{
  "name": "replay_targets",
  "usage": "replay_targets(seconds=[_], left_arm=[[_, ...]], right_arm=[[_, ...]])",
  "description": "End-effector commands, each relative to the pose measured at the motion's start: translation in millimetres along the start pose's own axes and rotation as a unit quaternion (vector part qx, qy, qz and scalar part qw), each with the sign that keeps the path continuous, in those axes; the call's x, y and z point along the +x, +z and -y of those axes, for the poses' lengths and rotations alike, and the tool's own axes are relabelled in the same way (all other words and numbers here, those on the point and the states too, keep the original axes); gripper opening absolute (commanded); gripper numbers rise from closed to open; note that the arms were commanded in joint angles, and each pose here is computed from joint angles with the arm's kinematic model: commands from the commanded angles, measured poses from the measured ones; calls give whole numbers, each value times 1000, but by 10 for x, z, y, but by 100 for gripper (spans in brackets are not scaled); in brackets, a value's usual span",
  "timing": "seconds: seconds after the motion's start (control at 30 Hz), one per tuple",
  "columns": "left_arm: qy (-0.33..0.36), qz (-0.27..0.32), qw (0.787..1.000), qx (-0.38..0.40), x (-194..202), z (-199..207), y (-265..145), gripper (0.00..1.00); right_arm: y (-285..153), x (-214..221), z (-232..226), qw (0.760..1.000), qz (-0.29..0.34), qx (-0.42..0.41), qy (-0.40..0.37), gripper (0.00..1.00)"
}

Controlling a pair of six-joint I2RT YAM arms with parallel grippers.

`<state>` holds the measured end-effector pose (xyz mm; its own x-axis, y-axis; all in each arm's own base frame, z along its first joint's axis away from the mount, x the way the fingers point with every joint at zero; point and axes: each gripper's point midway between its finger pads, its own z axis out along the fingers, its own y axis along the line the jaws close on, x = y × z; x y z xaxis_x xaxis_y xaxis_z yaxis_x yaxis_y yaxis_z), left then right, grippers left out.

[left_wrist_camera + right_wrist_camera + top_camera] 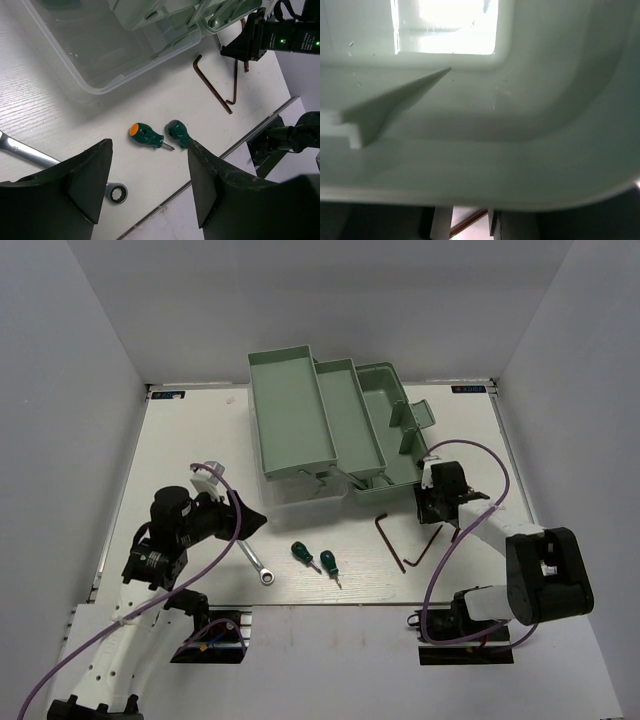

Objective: Sort the tools into containers

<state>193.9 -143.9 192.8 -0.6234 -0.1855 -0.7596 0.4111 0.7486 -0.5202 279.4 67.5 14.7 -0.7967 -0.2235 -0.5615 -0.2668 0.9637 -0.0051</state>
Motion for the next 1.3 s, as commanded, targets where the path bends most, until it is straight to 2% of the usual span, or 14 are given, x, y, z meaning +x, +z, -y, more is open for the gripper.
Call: replay_targets(seconds=[0.0,0.03,0.07,0.17,0.47,0.63,0.87,0.93,1.07,1.17,1.27], left_arm=[[3,7,1000,13,-1,59,-29,72],[3,7,1000,13,0,59,-29,72],[1,3,1000,12,19,53,-32,72],[3,7,1000,13,10,64,-45,72],[-7,15,1000,17,-46,86,-24,72],[-7,15,1000,17,-46,86,-24,72],[-8,15,1000,17,-55,98,-38,72],[-10,18,1000,19,-65,113,-52,72],[-8,22,1000,20,-74,125,-66,72],[-10,18,1000,19,-54,118,-68,72],[-10,18,1000,19,-58,139,-101,72]], right_arm=[[-53,29,1,999,3,14,48,32],[-74,-16,-19,998,17,7,53,32],[-88,-23,-49,998,25,1,53,38],[-178,-134,-87,995,73,-8,61,44],[-25,-168,-66,996,60,-1,65,47],[29,-254,47,994,64,33,85,40],[35,-343,106,991,84,49,91,38],[37,-347,99,991,83,46,89,34],[35,-324,70,992,78,38,87,16],[24,-275,29,994,71,28,82,8],[-21,-215,5,995,58,21,75,6]])
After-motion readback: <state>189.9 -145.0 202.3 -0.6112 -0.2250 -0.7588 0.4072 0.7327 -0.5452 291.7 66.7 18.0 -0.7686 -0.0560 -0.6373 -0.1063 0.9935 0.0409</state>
